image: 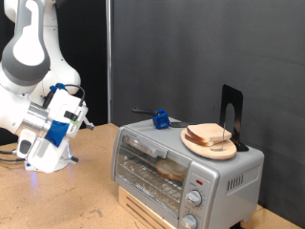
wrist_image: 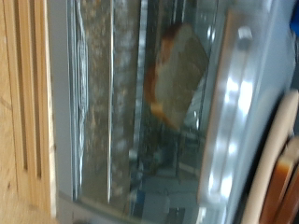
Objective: Make a piece of toast with the oven
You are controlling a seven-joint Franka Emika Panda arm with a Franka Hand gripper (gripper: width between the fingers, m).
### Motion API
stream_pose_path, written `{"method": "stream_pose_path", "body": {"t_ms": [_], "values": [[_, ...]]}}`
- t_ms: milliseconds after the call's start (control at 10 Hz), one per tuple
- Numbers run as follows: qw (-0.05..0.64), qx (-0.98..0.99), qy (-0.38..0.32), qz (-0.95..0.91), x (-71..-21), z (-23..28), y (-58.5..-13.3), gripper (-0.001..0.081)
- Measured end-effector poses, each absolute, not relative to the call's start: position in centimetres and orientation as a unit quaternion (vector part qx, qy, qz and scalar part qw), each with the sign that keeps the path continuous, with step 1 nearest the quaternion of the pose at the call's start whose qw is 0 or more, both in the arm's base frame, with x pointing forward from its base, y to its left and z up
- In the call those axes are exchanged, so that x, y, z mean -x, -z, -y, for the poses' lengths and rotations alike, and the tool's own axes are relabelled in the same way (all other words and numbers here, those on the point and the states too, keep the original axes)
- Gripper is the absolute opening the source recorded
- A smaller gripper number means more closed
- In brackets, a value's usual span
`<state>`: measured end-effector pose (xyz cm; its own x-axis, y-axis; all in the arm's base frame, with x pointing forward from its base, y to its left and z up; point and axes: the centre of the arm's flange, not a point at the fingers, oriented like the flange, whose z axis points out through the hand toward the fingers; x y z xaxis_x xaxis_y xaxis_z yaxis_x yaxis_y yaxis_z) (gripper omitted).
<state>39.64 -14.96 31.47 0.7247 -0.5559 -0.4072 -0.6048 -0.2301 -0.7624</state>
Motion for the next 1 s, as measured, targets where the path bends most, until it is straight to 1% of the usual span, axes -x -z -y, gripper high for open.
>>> {"method": "stream_pose_path", "body": {"t_ms": [300, 500, 600, 800, 1000], "values": [[0.498, 0.767, 0.008, -0.404, -43.7, 17.6, -32.0, 0.0808], [0.495, 0.761, -0.001, -0.418, -46.3, 18.8, -31.2, 0.0808], [0.495, 0.762, -0.001, -0.418, -46.2, 18.7, -31.2, 0.0808], [0.504, 0.769, -0.032, -0.392, -47.0, 18.0, -31.5, 0.0808], [0.498, 0.763, -0.049, -0.410, -50.2, 18.0, -31.0, 0.0808]]}}
